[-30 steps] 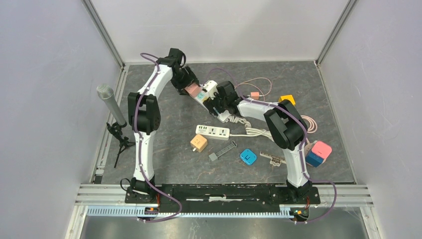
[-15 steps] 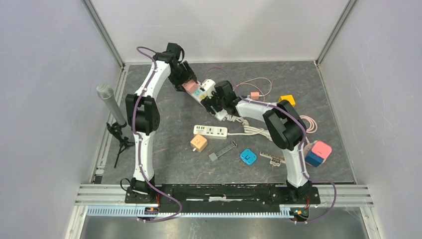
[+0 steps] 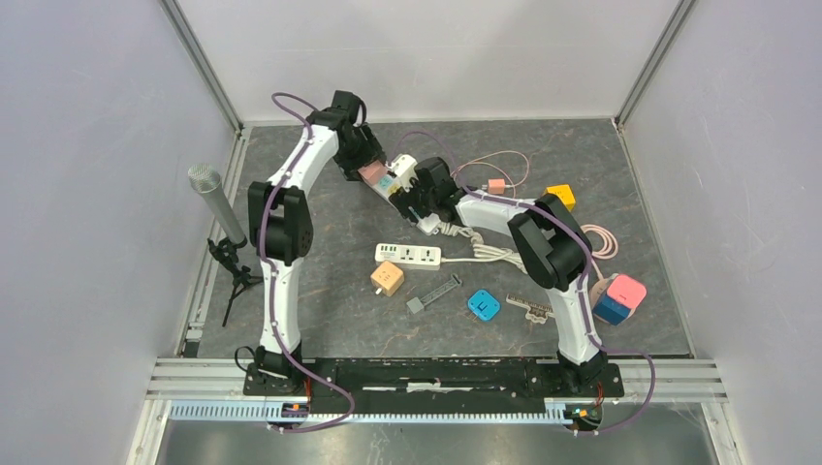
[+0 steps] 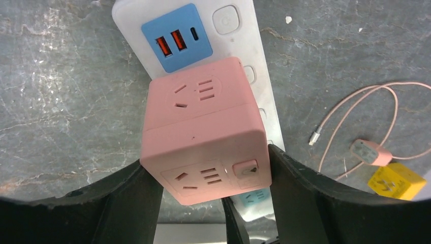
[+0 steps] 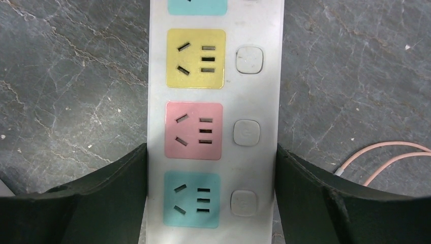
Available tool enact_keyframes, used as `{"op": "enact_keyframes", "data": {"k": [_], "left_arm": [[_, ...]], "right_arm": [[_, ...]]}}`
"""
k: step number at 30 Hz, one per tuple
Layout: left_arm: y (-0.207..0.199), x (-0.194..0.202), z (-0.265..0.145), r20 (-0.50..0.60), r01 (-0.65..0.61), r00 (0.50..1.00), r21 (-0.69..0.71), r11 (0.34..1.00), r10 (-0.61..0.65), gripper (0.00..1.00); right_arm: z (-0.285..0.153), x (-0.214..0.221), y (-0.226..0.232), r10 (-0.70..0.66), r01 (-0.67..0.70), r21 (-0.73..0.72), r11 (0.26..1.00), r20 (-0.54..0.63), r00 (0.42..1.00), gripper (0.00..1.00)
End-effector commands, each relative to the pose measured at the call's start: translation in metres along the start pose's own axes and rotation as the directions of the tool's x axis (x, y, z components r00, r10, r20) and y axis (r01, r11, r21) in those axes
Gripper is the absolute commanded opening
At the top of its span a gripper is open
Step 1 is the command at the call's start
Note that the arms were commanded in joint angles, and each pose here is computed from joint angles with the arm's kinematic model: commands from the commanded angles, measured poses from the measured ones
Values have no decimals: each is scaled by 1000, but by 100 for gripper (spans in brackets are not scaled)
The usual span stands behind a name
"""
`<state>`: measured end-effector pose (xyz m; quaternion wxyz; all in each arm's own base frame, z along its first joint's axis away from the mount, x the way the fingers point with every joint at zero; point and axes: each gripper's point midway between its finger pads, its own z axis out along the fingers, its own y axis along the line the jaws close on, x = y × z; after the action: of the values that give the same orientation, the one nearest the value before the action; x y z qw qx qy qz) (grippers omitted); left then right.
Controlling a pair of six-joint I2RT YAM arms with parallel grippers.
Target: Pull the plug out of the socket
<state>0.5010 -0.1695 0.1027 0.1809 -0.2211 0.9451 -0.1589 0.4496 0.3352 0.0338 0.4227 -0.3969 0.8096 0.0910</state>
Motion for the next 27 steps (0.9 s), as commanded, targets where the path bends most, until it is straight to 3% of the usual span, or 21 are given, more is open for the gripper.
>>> {"op": "enact_keyframes", "data": {"k": [1, 15, 27], "left_arm": [[-46, 24, -31, 46, -148, 989, 89, 985, 144, 29], [-51, -18, -85, 7, -93, 995, 315, 945, 96, 29], [-23, -23, -82, 107, -91, 992, 173, 981, 73, 28]], "right_arm": [[7, 112, 19, -34, 18, -54, 998, -328, 944, 0], [9, 108, 15, -27, 17, -35, 999, -319, 947, 0], [14, 109, 17, -13, -1, -41, 999, -347, 938, 0]]}}
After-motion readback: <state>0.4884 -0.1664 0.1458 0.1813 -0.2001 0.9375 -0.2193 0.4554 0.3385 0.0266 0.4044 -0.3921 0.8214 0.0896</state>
